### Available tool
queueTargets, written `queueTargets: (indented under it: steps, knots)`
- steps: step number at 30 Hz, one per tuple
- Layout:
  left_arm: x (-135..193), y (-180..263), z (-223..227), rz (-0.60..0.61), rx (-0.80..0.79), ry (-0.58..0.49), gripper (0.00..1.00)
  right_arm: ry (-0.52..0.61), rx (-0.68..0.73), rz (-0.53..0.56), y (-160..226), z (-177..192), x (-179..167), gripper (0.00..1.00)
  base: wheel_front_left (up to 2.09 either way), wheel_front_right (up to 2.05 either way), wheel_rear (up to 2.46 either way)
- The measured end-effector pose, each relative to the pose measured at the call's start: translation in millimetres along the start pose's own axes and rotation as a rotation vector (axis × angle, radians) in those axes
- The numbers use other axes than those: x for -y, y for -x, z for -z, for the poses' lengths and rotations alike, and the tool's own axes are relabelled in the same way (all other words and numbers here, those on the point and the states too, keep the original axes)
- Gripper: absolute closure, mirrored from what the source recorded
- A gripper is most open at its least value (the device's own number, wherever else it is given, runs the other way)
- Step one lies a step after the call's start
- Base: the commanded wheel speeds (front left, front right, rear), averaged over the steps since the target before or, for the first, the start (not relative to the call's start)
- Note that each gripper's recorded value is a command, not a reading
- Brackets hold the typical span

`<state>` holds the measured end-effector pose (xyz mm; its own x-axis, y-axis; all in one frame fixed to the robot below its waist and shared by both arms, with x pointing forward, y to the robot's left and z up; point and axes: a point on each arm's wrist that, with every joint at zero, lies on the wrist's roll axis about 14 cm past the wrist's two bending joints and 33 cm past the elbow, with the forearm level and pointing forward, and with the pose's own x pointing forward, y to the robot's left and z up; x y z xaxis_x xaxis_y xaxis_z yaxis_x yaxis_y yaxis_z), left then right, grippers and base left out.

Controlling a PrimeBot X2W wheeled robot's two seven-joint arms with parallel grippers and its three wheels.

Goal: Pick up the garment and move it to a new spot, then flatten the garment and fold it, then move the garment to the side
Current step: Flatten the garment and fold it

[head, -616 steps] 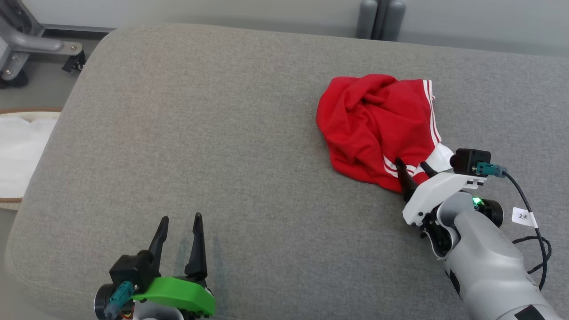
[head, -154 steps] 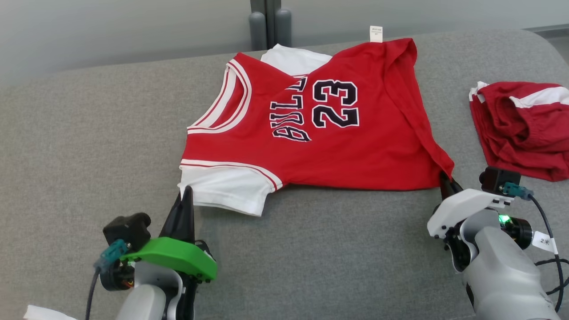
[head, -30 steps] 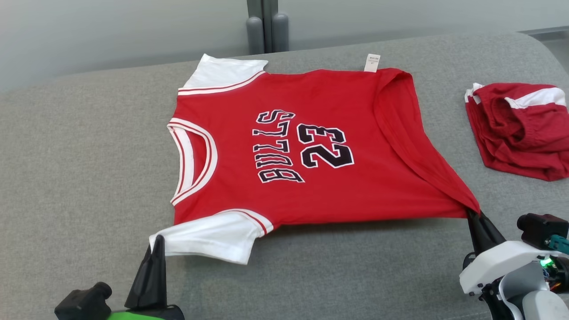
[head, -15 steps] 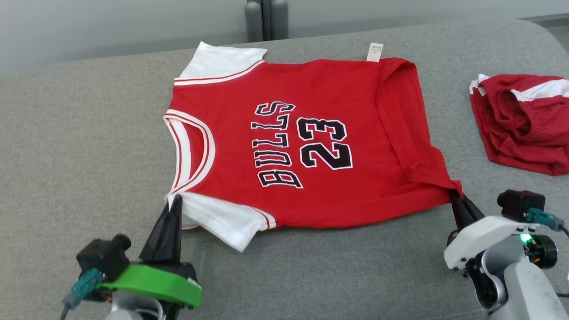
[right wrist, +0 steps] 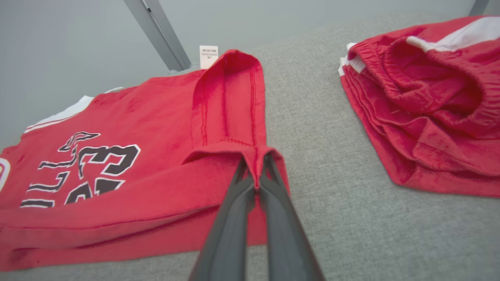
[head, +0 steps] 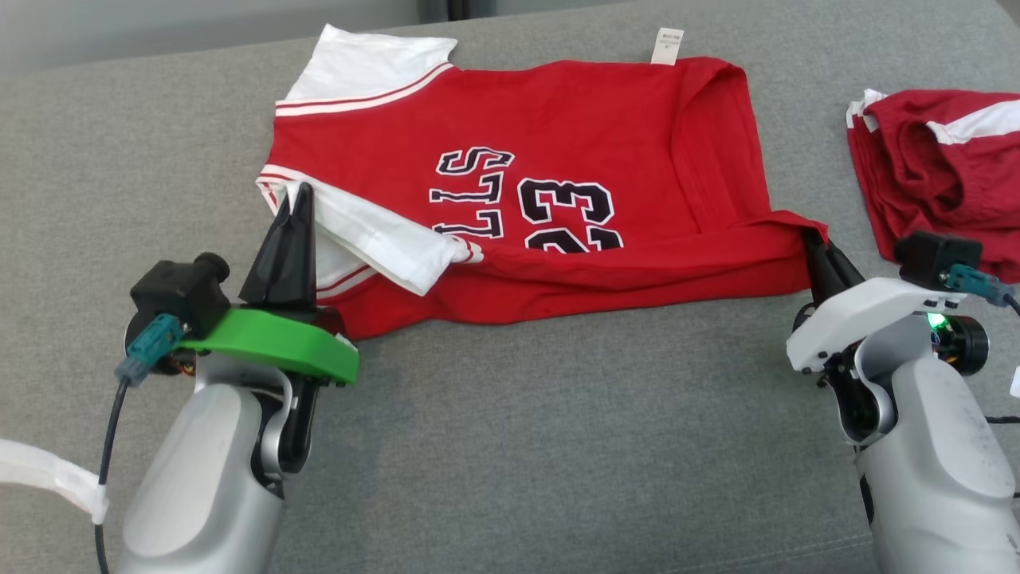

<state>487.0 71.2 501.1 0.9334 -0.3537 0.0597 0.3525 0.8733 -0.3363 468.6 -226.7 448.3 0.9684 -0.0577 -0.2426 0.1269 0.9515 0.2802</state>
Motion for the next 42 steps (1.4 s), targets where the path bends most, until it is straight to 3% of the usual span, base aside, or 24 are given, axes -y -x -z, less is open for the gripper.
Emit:
queueTargets:
  steps: [6,7,8,9,10,11,12,13,14,20,28,33,42]
  knots:
    - [-10,-20,20,-0.010,-0.041,-0.016,1.00,0.025,-0.022,0.012,-18,10,3,1.00,0.00,0.00,0.00]
    - [-10,-22,24,-0.008,-0.050,-0.017,1.00,0.026,-0.025,0.014,-20,12,3,0.95,0.00,0.00,0.00]
    - [-11,-24,27,-0.011,-0.056,-0.017,1.00,0.028,-0.027,0.016,-21,13,4,0.84,0.00,0.00,0.00]
    - [-12,-25,29,-0.011,-0.058,-0.019,1.00,0.032,-0.023,0.017,-22,14,4,0.56,0.00,0.00,0.00]
    - [-11,-27,29,-0.010,-0.055,-0.017,0.96,0.033,-0.018,0.016,-23,14,4,0.04,0.00,0.00,0.00]
    - [-11,-28,29,-0.011,-0.054,-0.016,0.76,0.034,-0.007,0.013,-24,12,3,0.00,0.00,0.00,0.00]
    - [-10,-29,28,-0.009,-0.051,-0.016,0.63,0.035,0.004,0.011,-24,11,2,0.00,0.00,0.00,0.00]
    - [-10,-29,27,-0.008,-0.049,-0.017,0.06,0.037,0.020,0.006,-25,8,0,0.00,0.00,0.00,0.00]
    - [-10,-29,26,-0.007,-0.047,-0.020,0.00,0.038,0.035,0.004,-25,5,-1,0.00,0.00,0.00,0.00]
    - [-7,-28,12,-0.003,-0.003,-0.029,0.00,0.054,0.134,-0.014,-22,-16,-7,0.00,0.00,0.00,0.00]
    - [-12,11,19,-0.043,-0.019,-0.010,0.00,0.105,0.231,-0.026,-2,-38,-9,0.00,0.00,0.00,0.00]
    - [-22,47,38,-0.109,-0.083,0.038,0.00,0.117,0.241,-0.024,17,-36,-7,0.00,0.00,0.00,0.00]
    - [-32,95,79,-0.224,-0.310,0.224,0.00,0.112,0.188,-0.033,42,-19,-7,0.00,0.00,0.00,0.00]
